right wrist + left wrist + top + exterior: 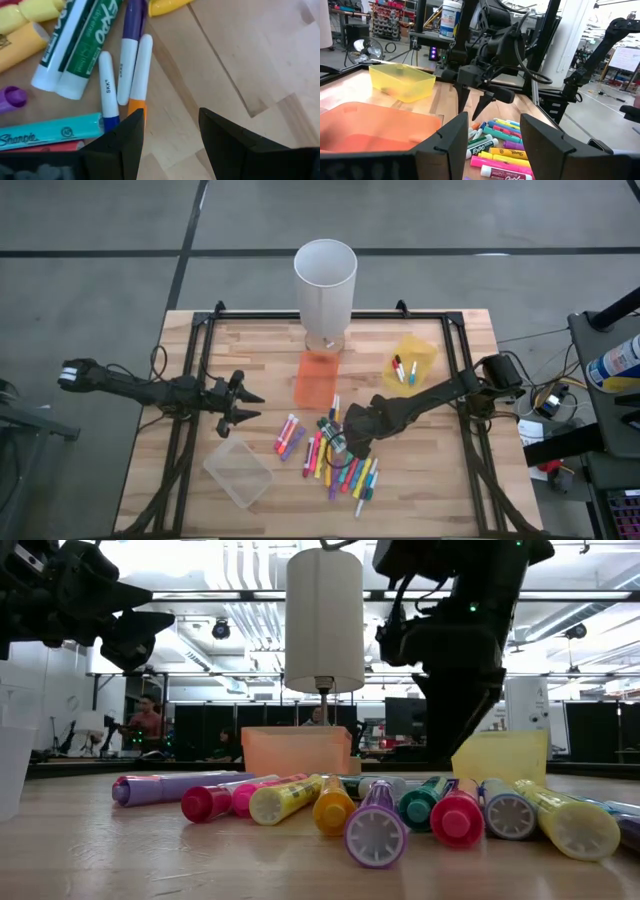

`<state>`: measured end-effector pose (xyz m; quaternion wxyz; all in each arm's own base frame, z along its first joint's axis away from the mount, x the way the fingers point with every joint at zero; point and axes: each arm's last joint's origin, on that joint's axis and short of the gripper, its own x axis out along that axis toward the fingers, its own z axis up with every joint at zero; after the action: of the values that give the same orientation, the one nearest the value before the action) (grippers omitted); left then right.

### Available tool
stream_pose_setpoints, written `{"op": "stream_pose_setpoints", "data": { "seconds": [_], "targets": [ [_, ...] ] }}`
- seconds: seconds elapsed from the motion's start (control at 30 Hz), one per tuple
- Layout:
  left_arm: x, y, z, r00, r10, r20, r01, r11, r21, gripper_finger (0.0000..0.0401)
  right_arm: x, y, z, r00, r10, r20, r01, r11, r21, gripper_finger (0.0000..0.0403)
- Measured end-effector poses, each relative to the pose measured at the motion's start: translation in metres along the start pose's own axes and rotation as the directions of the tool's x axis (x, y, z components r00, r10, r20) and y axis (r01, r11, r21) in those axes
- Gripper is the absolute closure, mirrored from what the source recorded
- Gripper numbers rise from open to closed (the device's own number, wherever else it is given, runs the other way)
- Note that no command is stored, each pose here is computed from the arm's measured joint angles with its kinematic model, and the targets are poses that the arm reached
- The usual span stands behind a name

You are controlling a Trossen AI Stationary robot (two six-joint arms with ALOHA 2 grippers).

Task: Pick & Place Markers
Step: Put the small orange marker pen into the yellow bin

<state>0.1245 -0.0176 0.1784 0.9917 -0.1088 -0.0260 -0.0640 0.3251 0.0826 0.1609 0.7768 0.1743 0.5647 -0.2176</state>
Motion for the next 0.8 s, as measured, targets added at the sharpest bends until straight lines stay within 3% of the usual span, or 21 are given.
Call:
{"op": "stream_pose_setpoints", "data": {
  "seconds": [0.33, 0.8],
  "targets": [
    [0.0, 0.0, 0.0, 1.0, 0.0, 0.0, 0.0, 1.0, 0.0, 0.0227, 0.001, 0.01, 0.001, 0.995, 0.081, 0.062, -0.083, 0.996, 0.03, 0.022],
    [0.0, 0.0, 0.0, 1.0, 0.0, 0.0, 0.0, 1.0, 0.0, 0.0227, 0.011, 0.004, -0.008, 0.997, 0.063, 0.052, -0.067, 0.995, 0.078, 0.022]
  ]
}}
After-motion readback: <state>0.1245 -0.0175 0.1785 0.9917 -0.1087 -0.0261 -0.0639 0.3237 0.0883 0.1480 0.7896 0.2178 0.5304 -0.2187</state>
